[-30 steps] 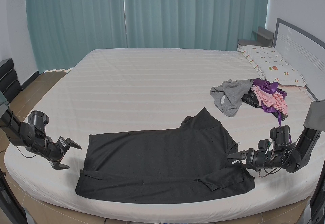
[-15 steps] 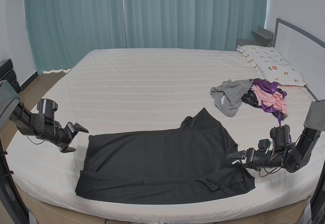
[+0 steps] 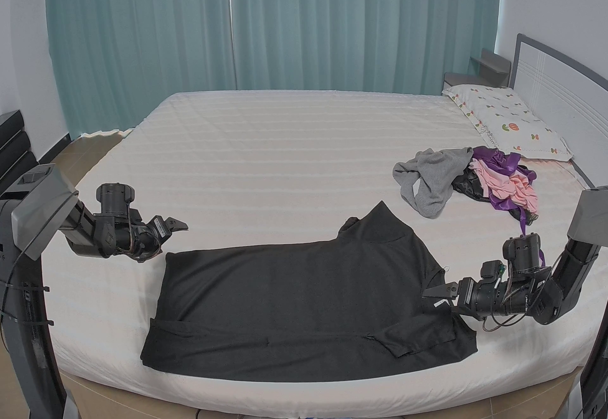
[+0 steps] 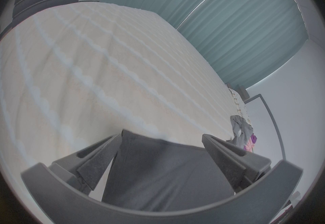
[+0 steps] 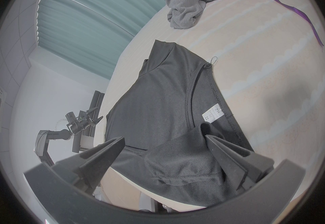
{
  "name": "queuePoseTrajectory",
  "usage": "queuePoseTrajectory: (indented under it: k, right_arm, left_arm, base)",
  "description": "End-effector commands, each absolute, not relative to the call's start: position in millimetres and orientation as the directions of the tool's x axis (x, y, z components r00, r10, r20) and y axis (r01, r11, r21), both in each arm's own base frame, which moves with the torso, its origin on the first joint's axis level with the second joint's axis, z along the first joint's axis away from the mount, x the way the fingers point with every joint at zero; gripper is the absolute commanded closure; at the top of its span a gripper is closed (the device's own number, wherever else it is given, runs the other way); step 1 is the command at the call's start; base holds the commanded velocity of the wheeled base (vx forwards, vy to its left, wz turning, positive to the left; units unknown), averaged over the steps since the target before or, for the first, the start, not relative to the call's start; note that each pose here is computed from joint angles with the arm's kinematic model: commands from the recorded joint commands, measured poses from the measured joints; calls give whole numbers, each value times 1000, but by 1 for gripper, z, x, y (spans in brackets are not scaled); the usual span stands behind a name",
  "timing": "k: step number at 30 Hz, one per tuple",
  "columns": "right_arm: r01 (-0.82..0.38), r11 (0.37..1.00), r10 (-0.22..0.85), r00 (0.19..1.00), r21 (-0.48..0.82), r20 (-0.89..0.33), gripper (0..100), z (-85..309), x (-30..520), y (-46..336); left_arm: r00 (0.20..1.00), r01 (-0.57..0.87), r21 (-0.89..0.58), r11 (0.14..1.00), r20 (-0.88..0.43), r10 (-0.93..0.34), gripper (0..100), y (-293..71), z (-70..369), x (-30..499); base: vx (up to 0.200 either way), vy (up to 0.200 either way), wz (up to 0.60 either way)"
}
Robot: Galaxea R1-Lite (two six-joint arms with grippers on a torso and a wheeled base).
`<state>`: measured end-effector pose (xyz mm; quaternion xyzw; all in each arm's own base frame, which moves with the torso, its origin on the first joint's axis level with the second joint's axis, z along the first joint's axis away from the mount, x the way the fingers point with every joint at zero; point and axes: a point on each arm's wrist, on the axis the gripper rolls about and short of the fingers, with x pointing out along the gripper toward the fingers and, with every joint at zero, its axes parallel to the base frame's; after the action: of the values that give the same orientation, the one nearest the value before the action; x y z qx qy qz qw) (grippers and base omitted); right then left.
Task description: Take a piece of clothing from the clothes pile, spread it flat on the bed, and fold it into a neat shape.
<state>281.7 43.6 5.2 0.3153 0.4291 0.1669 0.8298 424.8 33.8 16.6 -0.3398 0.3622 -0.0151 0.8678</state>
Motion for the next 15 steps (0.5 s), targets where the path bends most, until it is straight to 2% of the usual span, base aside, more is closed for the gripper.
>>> queuePoseTrajectory:
  k: [1, 15]
  right_arm:
    - [-10, 747, 542, 589, 664, -600, 0, 7, 285, 43]
    - [-20, 749, 544, 591, 663, -596, 0, 6, 291, 45]
  left_arm:
    - [727, -242, -579, 779, -639, -249, 0, 31, -8, 438]
    - [735, -238, -577, 782, -633, -243, 0, 31, -20, 437]
  base:
    - [0, 0, 0]
    - [0, 0, 0]
